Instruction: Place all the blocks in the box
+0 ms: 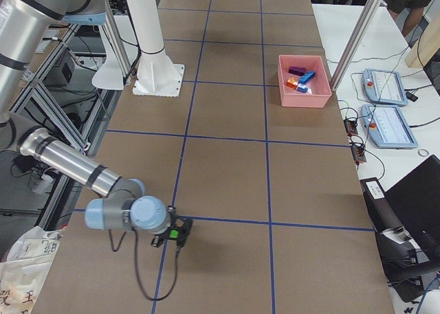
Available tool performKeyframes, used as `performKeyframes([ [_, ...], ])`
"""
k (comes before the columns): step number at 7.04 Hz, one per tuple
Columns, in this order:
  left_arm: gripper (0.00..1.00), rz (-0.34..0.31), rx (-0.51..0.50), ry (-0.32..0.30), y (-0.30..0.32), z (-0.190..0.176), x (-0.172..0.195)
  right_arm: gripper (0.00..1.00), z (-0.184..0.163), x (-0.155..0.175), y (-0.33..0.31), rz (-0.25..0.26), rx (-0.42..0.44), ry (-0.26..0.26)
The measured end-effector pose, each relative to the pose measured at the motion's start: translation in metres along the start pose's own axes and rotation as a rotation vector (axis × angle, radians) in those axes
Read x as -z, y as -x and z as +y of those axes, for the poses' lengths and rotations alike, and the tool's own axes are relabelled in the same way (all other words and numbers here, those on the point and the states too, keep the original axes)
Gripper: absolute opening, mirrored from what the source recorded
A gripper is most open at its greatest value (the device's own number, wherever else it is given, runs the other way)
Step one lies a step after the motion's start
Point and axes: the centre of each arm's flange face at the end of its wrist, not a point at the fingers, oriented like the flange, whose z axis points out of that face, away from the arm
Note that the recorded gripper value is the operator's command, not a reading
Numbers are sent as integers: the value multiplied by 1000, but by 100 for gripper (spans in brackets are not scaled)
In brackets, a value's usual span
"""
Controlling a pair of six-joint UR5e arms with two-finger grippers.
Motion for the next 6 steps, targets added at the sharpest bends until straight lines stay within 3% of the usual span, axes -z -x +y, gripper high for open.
performKeyframes([
  [2, 100, 51, 72, -16, 58, 21, 3, 0, -143, 40, 160, 32, 97, -8],
  [3, 100, 55, 90, -19, 77, 28, 3, 0, -179, 47, 248, 46, 148, -7],
  [6, 100, 58, 103, -22, 89, 36, 3, 0, -214, 31, 528, 18, 193, -7],
])
